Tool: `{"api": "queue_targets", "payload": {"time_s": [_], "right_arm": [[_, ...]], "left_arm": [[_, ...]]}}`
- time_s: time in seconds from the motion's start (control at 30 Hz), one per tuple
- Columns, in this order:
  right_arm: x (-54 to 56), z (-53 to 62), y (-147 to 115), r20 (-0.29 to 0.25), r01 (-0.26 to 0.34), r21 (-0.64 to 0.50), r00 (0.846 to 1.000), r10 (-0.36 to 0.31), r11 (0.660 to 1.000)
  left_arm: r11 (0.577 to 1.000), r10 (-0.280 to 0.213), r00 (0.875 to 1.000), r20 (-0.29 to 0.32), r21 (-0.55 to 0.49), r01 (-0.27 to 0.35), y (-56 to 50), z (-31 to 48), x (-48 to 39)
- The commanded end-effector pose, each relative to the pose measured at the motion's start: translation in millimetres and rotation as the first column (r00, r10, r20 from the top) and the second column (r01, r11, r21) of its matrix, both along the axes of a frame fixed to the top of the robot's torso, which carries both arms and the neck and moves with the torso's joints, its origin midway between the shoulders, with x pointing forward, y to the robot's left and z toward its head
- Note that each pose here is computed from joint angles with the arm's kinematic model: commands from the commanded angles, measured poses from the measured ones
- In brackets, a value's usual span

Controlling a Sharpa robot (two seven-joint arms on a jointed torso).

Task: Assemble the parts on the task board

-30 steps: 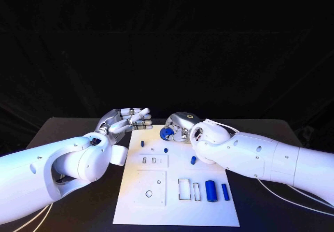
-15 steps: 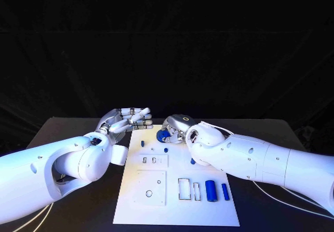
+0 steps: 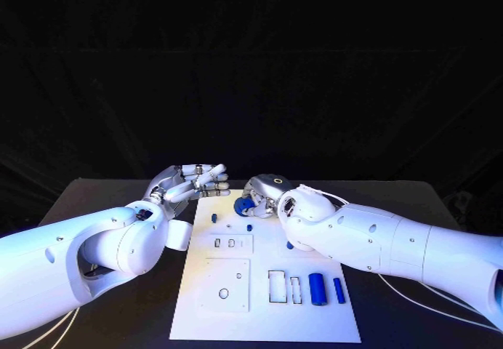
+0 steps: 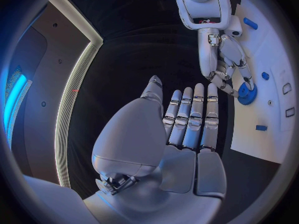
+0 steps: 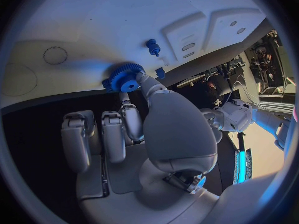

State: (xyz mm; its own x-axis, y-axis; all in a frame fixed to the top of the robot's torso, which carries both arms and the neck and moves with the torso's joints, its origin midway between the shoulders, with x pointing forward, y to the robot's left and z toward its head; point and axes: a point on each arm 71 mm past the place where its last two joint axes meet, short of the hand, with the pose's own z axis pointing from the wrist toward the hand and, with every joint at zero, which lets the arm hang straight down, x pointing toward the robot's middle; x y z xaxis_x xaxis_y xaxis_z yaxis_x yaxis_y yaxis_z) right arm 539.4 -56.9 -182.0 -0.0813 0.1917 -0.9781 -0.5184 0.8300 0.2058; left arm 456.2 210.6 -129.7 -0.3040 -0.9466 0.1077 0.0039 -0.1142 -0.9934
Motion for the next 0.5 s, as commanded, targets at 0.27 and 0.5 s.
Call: {"api": "queue_targets", "payload": {"time_s": [0.27, 0.5], "right_arm": [[-0.3, -4.6, -0.4, -0.035, -0.007, -0.029, 0.999, 0.006, 1.0], [-0.5, -6.0, -4.2, -0.057, -0.005, -0.028, 0.998, 0.004, 1.0]], "left_arm": [[1.0, -0.02, 1.0, 0.0, -0.007, 0.02, -1.6, 1.0, -0.4], [1.0, -0.017, 1.0, -0.001, -0.007, 0.017, -1.1, 1.0, -0.4]]}}
